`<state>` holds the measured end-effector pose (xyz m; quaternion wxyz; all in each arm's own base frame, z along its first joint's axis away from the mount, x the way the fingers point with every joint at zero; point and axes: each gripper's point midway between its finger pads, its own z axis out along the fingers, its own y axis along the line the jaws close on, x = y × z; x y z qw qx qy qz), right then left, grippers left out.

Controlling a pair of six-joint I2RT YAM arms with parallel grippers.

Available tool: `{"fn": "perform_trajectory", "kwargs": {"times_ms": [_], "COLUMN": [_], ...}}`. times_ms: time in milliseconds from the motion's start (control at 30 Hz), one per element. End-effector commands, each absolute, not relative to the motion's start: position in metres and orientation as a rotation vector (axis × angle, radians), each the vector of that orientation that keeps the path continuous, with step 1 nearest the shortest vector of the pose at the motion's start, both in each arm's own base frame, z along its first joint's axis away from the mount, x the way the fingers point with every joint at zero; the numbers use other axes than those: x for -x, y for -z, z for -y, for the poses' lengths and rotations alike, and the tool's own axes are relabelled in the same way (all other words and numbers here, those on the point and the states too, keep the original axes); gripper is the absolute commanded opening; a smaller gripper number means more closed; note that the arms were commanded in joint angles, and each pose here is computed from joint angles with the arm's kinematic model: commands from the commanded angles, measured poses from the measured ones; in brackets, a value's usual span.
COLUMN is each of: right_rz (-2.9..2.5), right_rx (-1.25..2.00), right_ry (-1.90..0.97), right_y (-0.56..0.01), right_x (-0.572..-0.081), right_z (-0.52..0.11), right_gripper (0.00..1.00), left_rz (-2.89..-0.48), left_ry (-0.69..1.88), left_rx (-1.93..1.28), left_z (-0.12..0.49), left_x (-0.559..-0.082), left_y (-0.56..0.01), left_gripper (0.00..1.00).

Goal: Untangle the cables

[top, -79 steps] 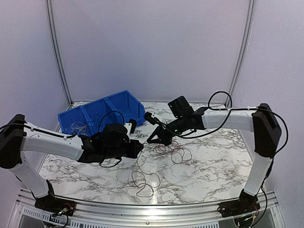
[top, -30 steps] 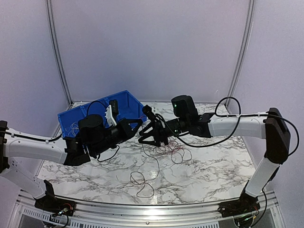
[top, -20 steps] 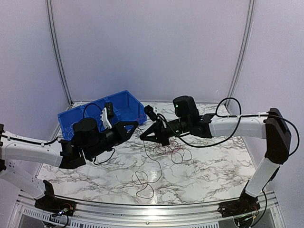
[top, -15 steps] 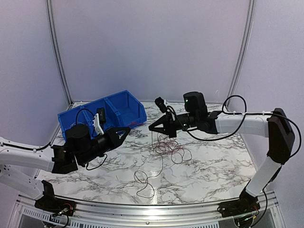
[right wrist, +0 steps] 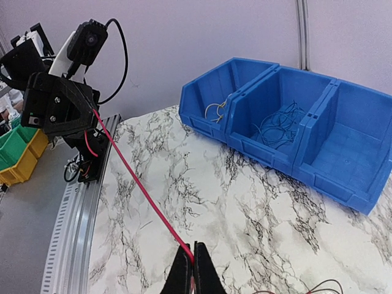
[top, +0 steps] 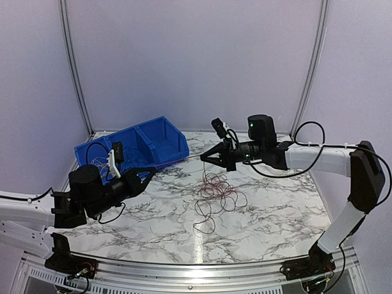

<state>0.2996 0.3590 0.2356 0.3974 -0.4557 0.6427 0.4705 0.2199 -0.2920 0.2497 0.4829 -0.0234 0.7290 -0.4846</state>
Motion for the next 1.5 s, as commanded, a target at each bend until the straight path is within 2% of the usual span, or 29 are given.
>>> {"fn": "perform_trajectory", "kwargs": {"times_ms": [0, 67, 133, 200, 300, 500, 633, 867, 1033, 1133, 1300, 1367, 1467], "right_rz": [-1.715, -1.711, -1.693, -1.684, -1.654, -1.626, -1.689, -1.893, -2.054, -2.075, -1.998, -1.978, -1.964], "right_rx": [1.041, 1.06, 1.079, 1.106, 1.175, 1.327, 1.41, 1.499, 1.534, 1.528, 1.556, 1.586, 1.588], "right_ry": [-1.042, -1.061, -1.067, -1.059, -1.022, -1.015, -1.028, -0.921, -0.868, -0.85, -0.811, -0.791, -0.755], "right_y": [-0.236, -0.24, -0.253, -0.266, -0.281, -0.269, -0.223, -0.129, -0.081, -0.079, -0.112, -0.122, -0.133], "right_x": [-0.34, -0.34, -0.341, -0.341, -0.334, -0.294, -0.271, -0.258, -0.259, -0.264, -0.261, -0.255, -0.249], "right_z": [-0.33, -0.334, -0.339, -0.347, -0.364, -0.401, -0.41, -0.382, -0.374, -0.375, -0.366, -0.356, -0.334], "right_gripper": [0.0, 0.0, 0.0, 0.0, 0.0, 0.0, 0.0, 0.0, 0.01, 0.22, 0.49, 0.55, 0.57], "left_rz": [-1.711, -1.712, -1.726, -1.74, -1.767, -1.781, -1.768, -1.771, -1.82, -1.893, -1.993, -2.024, -2.067], "left_ry": [1.05, 1.024, 0.971, 0.916, 0.837, 0.742, 0.728, 0.69, 0.694, 0.667, 0.58, 0.577, 0.61], "left_rx": [0.125, 0.094, 0.062, 0.025, -0.088, -0.219, -0.123, 0.004, -0.109, -0.275, -0.506, -0.549, -0.622], "left_z": [0.262, 0.263, 0.262, 0.262, 0.274, 0.296, 0.273, 0.216, 0.238, 0.276, 0.327, 0.34, 0.361], "left_x": [-0.23, -0.23, -0.232, -0.234, -0.236, -0.24, -0.239, -0.224, -0.223, -0.227, -0.237, -0.241, -0.241], "left_y": [-0.262, -0.265, -0.264, -0.258, -0.246, -0.239, -0.237, -0.213, -0.206, -0.19, -0.149, -0.136, -0.119], "left_gripper": [0.0, 0.01, 0.22, 0.37, 0.47, 0.5, 0.48, 0.49, 0.54, 0.57, 0.58, 0.59, 0.59]}}
